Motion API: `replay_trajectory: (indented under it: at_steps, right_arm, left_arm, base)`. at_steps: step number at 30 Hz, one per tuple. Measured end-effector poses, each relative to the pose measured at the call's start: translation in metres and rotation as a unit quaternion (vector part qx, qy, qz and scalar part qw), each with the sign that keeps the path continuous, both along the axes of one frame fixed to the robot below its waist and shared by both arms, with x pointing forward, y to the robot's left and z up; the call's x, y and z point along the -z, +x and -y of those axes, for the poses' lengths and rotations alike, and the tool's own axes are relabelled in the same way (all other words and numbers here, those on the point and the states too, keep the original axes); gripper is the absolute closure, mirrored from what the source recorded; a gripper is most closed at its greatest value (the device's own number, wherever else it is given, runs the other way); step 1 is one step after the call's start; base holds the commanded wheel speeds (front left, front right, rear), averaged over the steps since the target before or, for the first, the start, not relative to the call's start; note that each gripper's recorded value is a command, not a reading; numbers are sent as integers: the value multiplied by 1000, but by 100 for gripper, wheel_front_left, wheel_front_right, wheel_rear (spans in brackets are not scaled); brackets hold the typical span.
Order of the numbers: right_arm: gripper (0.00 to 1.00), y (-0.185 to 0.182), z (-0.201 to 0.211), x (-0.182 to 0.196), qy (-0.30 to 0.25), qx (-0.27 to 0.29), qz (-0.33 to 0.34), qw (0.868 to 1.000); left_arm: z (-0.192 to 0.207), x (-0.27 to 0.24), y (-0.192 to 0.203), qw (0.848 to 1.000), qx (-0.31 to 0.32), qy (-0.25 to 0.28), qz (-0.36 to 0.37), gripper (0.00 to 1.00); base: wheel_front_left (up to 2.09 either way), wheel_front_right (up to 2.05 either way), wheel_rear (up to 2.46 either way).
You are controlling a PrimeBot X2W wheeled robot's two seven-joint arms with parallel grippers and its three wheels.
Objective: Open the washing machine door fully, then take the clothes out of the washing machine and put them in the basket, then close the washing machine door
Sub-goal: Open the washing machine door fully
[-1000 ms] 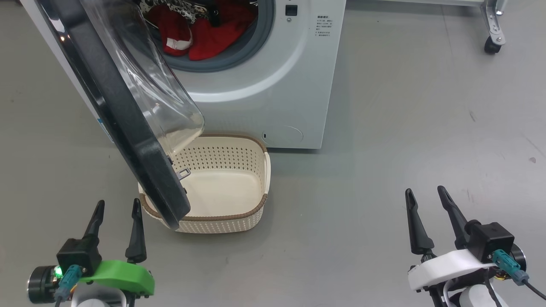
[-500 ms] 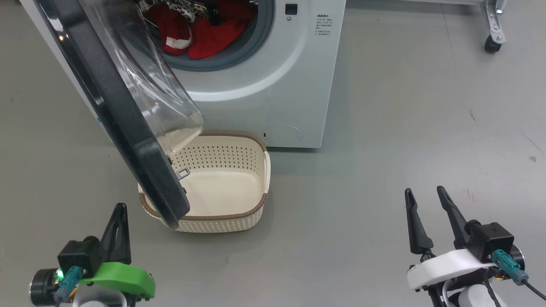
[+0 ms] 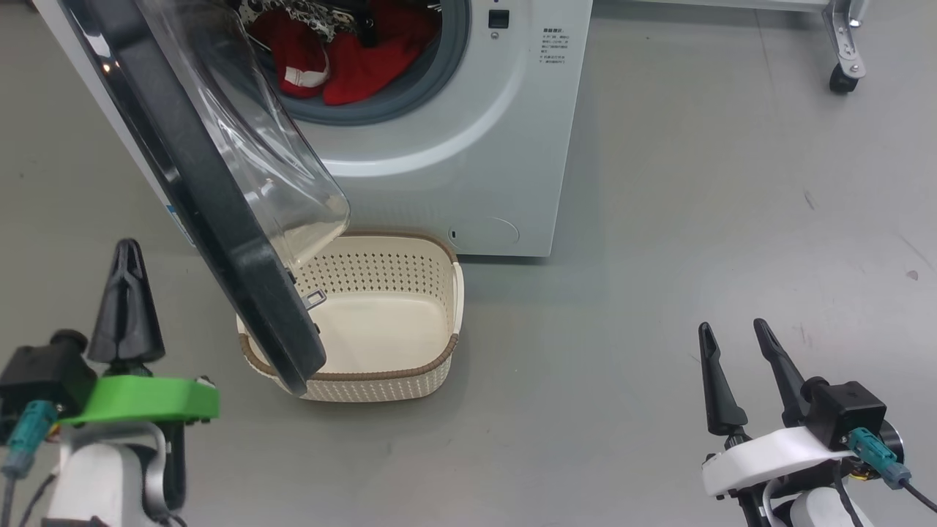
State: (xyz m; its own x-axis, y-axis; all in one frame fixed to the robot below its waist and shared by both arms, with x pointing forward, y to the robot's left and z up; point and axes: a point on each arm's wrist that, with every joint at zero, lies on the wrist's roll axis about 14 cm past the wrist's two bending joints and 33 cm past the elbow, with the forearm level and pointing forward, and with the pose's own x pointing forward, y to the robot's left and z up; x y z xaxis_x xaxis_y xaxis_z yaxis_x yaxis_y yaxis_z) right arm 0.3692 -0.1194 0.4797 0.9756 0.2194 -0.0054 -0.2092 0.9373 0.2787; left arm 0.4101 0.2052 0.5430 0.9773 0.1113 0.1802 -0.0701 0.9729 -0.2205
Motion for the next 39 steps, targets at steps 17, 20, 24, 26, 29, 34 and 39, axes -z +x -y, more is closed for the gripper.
replay_trajectory:
  at_steps: [17, 20, 24, 26, 29, 34, 39]
  right_arm:
    - [0, -2, -2, -5, 2, -1, 10, 1000]
    - [0, -2, -2, -6, 3, 0, 10, 1000]
    - [0, -3, 1, -4, 4, 5, 7, 1000]
    - [0, -4, 1, -3, 4, 6, 6, 1000]
    - [0, -4, 0, -2, 5, 3, 6, 1000]
    - [0, -5, 0, -1, 8, 6, 3, 1000]
    - [0, -4, 3, 0, 9, 13, 1, 1000]
  left_arm:
    - [16, -139, 6, 978, 28, 30, 205, 100]
    - [33, -145, 6, 975, 53, 46, 212, 100]
    - [57, -148, 6, 972, 93, 57, 209, 100]
    - [67, -144, 8, 972, 110, 59, 198, 100]
    - [82, -134, 10, 974, 136, 61, 173, 100]
    - [105, -100, 11, 977, 176, 58, 110, 100]
    - [125, -52, 6, 975, 214, 45, 26, 100]
  base:
    - [0, 0, 0]
    - [0, 0, 0]
    - [0, 0, 0]
    - [0, 0, 0]
    - [0, 0, 0]
    - [0, 0, 0]
    - [0, 0, 0]
